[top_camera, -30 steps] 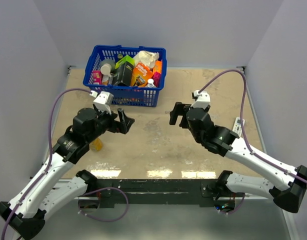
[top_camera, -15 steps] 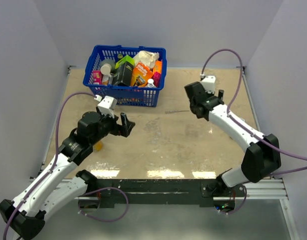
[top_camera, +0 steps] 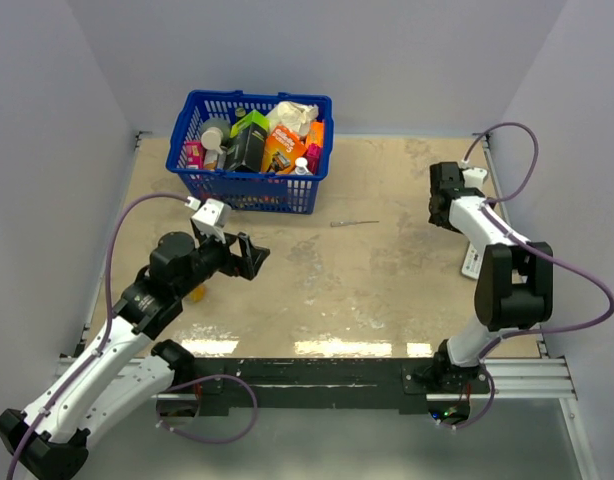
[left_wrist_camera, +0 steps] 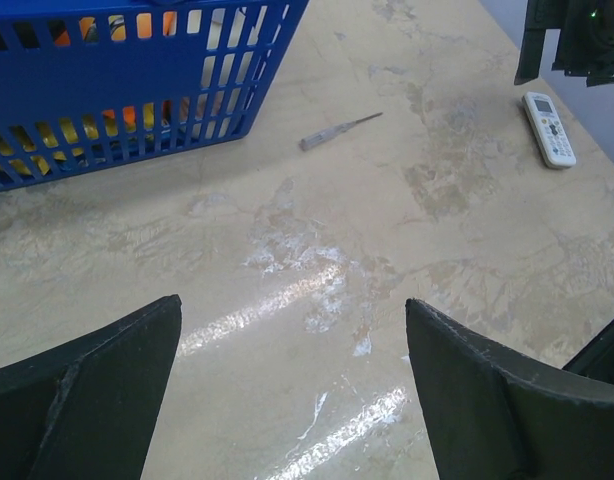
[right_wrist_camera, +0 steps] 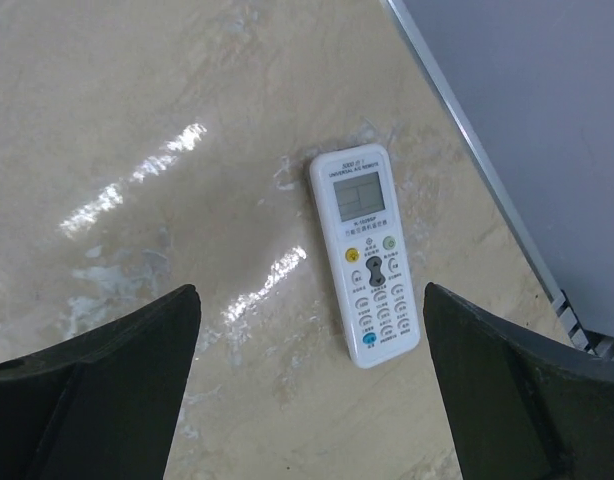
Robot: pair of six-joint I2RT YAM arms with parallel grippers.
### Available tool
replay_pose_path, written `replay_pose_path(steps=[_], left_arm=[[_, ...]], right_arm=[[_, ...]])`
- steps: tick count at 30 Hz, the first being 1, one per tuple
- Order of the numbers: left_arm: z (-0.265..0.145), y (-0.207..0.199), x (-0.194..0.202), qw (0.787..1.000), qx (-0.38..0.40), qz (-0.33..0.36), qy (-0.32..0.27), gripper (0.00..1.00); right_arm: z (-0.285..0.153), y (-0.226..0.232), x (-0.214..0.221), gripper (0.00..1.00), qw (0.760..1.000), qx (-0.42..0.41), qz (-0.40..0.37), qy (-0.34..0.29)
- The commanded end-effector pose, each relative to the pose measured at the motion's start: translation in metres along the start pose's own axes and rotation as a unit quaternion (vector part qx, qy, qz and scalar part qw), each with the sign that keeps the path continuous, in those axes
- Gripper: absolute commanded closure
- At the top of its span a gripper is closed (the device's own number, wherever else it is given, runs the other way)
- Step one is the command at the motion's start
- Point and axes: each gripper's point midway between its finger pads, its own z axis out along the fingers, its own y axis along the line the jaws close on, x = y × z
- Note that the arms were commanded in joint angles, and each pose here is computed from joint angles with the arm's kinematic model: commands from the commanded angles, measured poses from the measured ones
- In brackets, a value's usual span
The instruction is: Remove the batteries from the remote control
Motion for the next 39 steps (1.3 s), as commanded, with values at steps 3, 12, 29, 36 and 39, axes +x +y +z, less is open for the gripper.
replay_pose_path(steps=[3,12,29,36,39], left_arm=[[0.0,-0.007,-0.011,0.999,0.021,0.006,-0.025,0.03],[-0.001,-0.003,-0.014,0.999,0.01,0.003,-0.035,0.03],[0.002,0.003,-0.011,1.0,-0.006,0.003,-0.028,0.04],[0.001,0.004,-0.013,0.999,-0.008,0.005,-0.032,0.04],[0.001,0.003,-0.013,0.999,-0.007,0.005,-0.031,0.04]], right_arm=[[0.022,-0.002,-0.003,0.05,0.997,-0.052,0.051,0.027],[0.053,-0.016,0.015,0.02,0.996,-0.055,0.035,0.067],[0.076,-0.02,0.035,0.02,0.989,-0.073,0.066,0.113],[0.081,-0.018,0.046,0.02,0.984,-0.089,0.075,0.133],[0.082,-0.017,0.048,0.02,0.983,-0.094,0.076,0.138]])
